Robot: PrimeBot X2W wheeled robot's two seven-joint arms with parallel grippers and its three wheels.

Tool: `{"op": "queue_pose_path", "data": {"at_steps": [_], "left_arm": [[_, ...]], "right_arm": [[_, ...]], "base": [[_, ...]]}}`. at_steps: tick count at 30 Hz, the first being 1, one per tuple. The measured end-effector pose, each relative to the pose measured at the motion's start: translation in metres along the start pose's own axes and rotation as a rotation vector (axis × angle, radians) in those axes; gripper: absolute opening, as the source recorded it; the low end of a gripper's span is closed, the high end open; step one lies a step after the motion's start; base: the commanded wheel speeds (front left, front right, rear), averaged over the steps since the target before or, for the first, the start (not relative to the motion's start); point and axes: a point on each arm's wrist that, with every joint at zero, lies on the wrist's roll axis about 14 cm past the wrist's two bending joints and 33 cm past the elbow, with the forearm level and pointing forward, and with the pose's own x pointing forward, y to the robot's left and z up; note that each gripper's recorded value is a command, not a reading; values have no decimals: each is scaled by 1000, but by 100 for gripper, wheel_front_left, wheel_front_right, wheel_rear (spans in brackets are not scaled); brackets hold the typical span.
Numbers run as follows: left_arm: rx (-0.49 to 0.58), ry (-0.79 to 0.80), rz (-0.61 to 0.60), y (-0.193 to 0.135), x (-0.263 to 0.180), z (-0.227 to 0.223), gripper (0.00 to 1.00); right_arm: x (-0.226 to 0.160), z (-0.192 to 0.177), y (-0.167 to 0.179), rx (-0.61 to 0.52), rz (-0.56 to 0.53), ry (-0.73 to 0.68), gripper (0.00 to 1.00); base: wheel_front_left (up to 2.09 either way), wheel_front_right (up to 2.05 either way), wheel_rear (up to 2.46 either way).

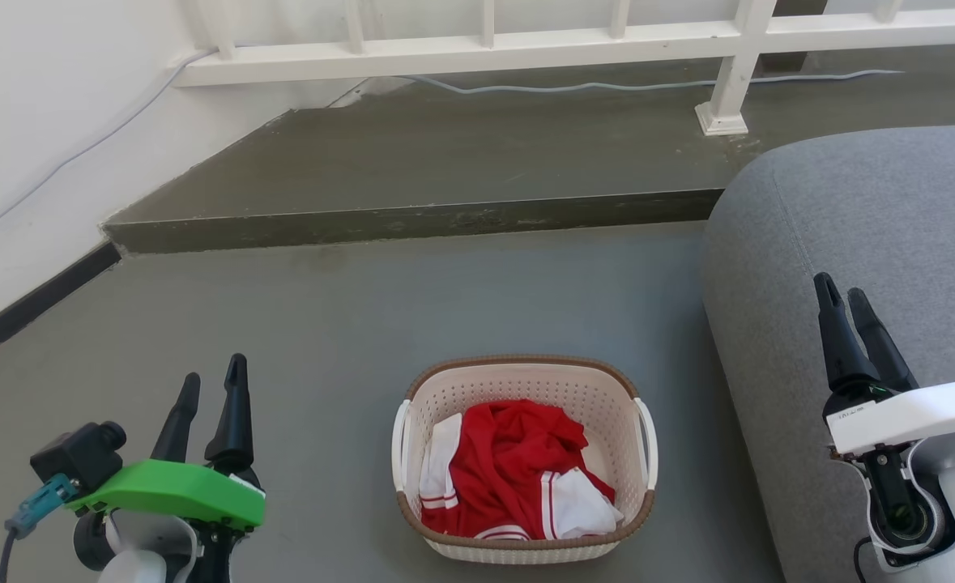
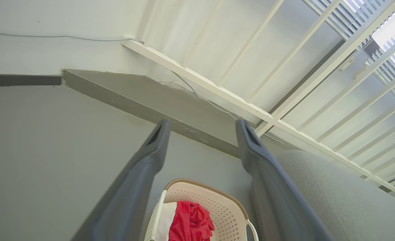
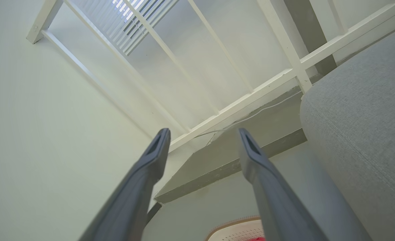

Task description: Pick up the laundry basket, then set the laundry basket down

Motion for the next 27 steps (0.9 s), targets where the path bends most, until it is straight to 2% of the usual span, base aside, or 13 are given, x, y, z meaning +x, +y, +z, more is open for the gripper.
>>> {"op": "queue_pose_path", "data": {"at_steps": [27], "left_arm": [[396,-76,-124,-35,8,7,100]], "right_arm": [[3,-4,25,-409,121,-28,100]], "base": [[0,0,0]]}}
